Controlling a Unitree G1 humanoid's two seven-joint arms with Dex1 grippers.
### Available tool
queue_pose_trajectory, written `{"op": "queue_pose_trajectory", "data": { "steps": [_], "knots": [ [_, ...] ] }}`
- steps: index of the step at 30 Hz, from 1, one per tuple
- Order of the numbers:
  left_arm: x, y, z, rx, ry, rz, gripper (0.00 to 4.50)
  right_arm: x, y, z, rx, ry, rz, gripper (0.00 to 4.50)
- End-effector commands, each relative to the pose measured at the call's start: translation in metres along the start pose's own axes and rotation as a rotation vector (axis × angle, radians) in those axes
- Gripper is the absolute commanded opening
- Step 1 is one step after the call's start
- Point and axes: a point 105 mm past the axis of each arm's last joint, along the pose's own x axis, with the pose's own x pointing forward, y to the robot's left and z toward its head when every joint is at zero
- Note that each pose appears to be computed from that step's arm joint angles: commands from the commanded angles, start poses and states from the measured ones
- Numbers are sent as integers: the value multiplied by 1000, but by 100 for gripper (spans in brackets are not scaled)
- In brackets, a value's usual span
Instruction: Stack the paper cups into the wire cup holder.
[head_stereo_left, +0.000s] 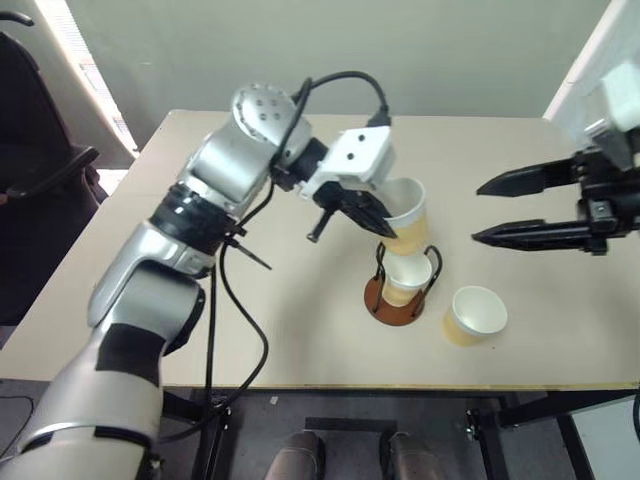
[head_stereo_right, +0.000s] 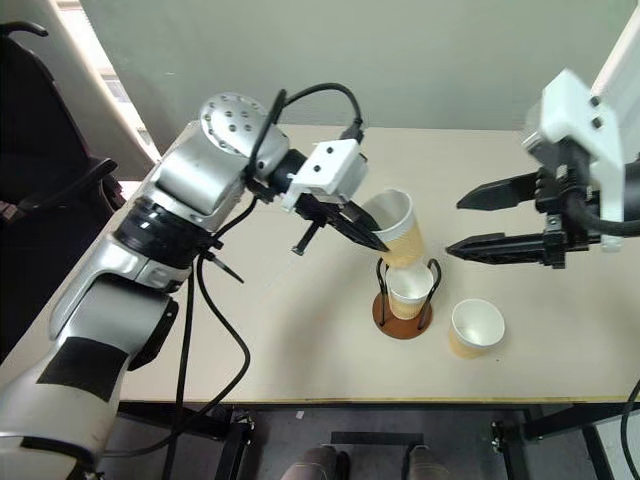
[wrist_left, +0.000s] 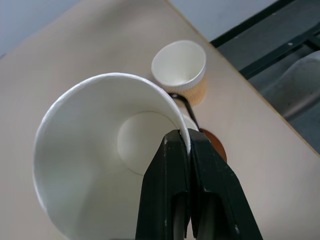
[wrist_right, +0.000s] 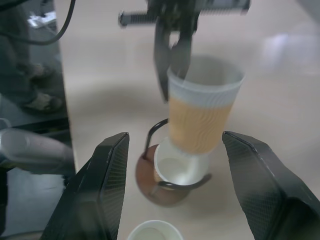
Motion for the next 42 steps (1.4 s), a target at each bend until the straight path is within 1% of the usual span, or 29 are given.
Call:
{"op": "queue_pose_trajectory", "data": {
  "steps": [1, 12, 17, 20, 26, 28, 31, 32, 35, 37, 39, 42],
  "knots": [
    [6, -1, 10, 57, -5, -77, 4, -9, 3, 5, -24, -5, -46, 307],
    [28, -10, -13, 76, 68, -160, 4, -8, 4, -1, -12, 15, -62, 307],
    [36, -10, -11, 99, 57, -168, 4, -6, 5, -3, -11, 17, -55, 307],
    [40, -9, -6, 128, 41, -170, 64, -5, 6, -4, -10, 21, -50, 307],
    [37, -1, 13, 134, -16, -136, 260, -7, 7, -8, 5, 29, -53, 307],
    [31, 1, 16, 126, -28, -111, 333, -6, 7, -11, 16, 28, -62, 307],
    [18, 6, 22, 91, -78, -52, 431, -2, 11, -23, 30, 71, -75, 307],
    [13, 7, 23, 76, -91, -31, 441, -1, 14, -27, 38, 84, -72, 307],
    [-8, 7, 10, 7, -117, 72, 441, 10, 26, -49, 27, 183, -62, 307],
    [-17, 0, 1, -23, -129, 109, 441, 17, 35, -59, -8, 239, -46, 307],
    [-23, -4, -4, -74, -150, 136, 441, 20, 38, -66, -26, 262, -43, 307],
    [-33, -11, -22, -148, -130, 204, 450, 24, 41, -80, -22, 315, -37, 366]
  ]
}}
